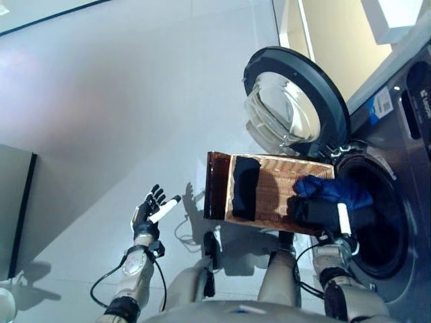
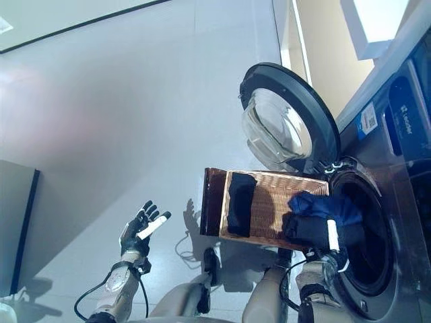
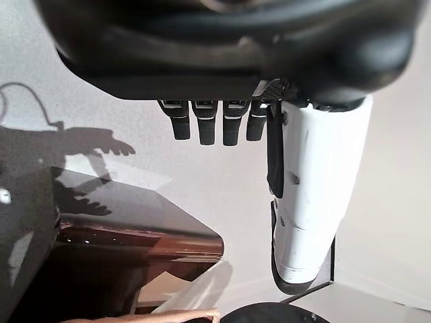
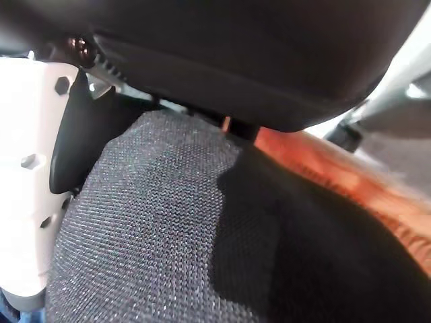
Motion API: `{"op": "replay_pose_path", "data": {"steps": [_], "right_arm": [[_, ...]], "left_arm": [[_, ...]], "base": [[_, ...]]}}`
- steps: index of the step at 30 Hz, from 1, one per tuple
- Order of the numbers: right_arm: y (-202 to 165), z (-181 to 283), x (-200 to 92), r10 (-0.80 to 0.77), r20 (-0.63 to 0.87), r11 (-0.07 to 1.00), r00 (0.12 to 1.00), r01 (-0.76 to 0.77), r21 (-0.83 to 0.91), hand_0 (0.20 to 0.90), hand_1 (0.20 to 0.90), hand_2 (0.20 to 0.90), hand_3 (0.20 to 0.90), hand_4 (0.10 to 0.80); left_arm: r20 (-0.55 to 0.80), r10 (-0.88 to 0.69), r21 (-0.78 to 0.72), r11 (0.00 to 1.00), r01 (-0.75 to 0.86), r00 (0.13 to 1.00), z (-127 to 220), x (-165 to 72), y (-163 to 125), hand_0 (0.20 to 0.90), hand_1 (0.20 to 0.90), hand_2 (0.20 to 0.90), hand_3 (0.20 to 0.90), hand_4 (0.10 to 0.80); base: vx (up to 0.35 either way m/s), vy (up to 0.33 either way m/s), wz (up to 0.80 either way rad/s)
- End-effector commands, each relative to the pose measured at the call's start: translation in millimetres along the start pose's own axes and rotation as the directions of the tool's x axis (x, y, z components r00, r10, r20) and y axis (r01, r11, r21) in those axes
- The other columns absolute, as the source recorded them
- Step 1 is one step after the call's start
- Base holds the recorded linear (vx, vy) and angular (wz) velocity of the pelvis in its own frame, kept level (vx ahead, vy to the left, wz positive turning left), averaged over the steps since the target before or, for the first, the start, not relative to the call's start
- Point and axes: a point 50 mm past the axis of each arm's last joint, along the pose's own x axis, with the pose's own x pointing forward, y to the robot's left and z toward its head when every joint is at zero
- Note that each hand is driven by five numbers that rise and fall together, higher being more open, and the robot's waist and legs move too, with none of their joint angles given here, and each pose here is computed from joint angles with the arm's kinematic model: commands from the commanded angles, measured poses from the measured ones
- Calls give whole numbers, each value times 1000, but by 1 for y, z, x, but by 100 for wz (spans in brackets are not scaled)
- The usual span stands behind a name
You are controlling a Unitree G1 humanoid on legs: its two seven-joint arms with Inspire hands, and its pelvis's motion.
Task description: Pick up the clothes and place them into the washing machine
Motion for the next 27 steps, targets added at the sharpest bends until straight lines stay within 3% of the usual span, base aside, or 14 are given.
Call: {"op": "replay_pose_path", "data": {"steps": [1, 10, 17, 27], "right_arm": [[16, 28, 6, 28, 156, 992, 987, -47, 115, 200, 200, 200, 200, 300], [46, 61, 13, 52, 262, 978, 964, -102, 181, 200, 200, 200, 200, 300], [68, 107, 16, -12, 396, 923, 918, -142, 357, 200, 200, 200, 200, 300], [109, 177, 8, -48, 540, 858, 841, -242, 453, 200, 200, 200, 200, 300]], "left_arm": [[137, 8, -30, 1000, -4, 990, 22, 6, 3, 900, 900, 900, 900, 800], [156, -31, -9, 999, 33, 987, 26, 4, 0, 900, 900, 900, 900, 800], [178, -44, 25, 999, 40, 983, 33, 4, 5, 900, 900, 900, 900, 800], [218, -69, 39, 997, 61, 973, 42, -3, 8, 900, 900, 900, 900, 800]], "base": [[-6, 34, -13], [-24, 21, -4], [-41, 10, 8], [-24, 19, 4]]}}
